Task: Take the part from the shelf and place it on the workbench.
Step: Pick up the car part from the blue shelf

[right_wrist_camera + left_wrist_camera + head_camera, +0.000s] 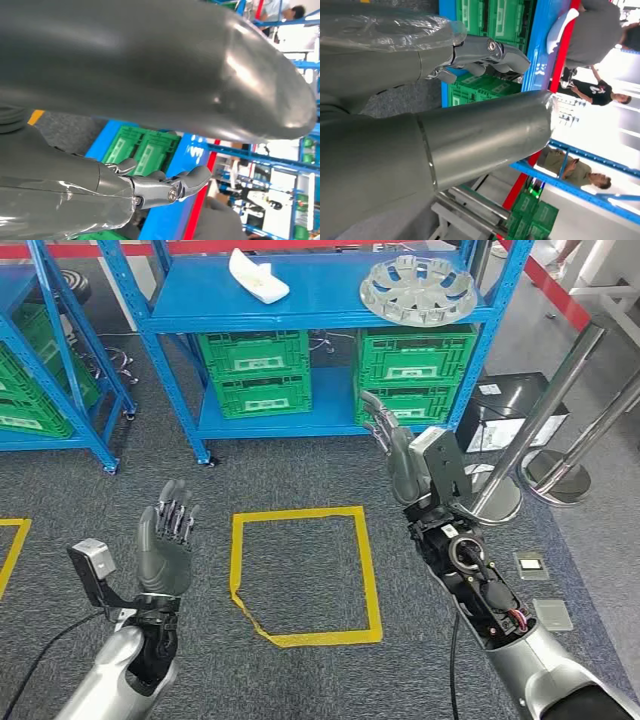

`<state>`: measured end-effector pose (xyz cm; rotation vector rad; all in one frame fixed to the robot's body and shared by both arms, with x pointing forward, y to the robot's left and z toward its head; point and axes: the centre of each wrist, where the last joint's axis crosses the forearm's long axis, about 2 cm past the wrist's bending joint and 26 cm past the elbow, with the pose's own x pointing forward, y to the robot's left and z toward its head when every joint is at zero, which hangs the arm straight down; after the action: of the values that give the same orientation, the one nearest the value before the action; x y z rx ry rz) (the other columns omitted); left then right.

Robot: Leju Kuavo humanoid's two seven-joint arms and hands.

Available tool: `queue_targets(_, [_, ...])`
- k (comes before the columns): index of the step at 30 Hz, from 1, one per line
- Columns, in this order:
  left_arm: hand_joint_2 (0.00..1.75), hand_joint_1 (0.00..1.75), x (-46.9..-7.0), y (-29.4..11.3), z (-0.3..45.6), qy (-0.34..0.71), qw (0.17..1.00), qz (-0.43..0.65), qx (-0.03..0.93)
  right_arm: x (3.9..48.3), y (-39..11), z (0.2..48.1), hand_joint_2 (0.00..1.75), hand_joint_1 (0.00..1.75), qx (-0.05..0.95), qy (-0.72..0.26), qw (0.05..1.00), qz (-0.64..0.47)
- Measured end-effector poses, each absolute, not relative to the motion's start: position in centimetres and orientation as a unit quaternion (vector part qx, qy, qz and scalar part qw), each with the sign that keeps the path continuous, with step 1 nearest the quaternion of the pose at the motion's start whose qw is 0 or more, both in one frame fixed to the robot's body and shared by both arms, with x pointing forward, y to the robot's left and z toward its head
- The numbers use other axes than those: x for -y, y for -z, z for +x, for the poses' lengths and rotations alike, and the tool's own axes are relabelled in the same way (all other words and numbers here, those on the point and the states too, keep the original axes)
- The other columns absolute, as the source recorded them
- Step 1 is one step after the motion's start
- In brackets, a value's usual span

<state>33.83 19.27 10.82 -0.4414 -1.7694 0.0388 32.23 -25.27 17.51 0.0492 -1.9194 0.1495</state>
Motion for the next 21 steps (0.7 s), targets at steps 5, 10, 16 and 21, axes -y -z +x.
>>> queue_targets(5, [0.0, 0.0, -19.3, -10.7, 33.9, -0.022, 0.62, -0.177, 0.764, 25.1, -17.5, 32.1, 0.0, 0.0, 0.812, -0.069, 0.579, 0.015])
queue_targets(10, [0.0, 0.0, -18.9, -10.7, 33.8, -0.02, 0.624, -0.177, 0.761, 24.8, -18.0, 31.8, 0.0, 0.0, 0.818, -0.074, 0.571, -0.005])
queue_targets(16, [0.0, 0.0, -18.7, -10.6, 33.7, -0.022, 0.624, -0.169, 0.762, 24.6, -18.0, 31.6, 0.0, 0.0, 0.82, -0.073, 0.567, 0.024])
queue_targets(21, [0.0, 0.0, -18.1, -10.2, 33.1, -0.028, 0.631, -0.167, 0.757, 24.4, -17.8, 31.3, 0.0, 0.0, 0.813, -0.067, 0.576, 0.05])
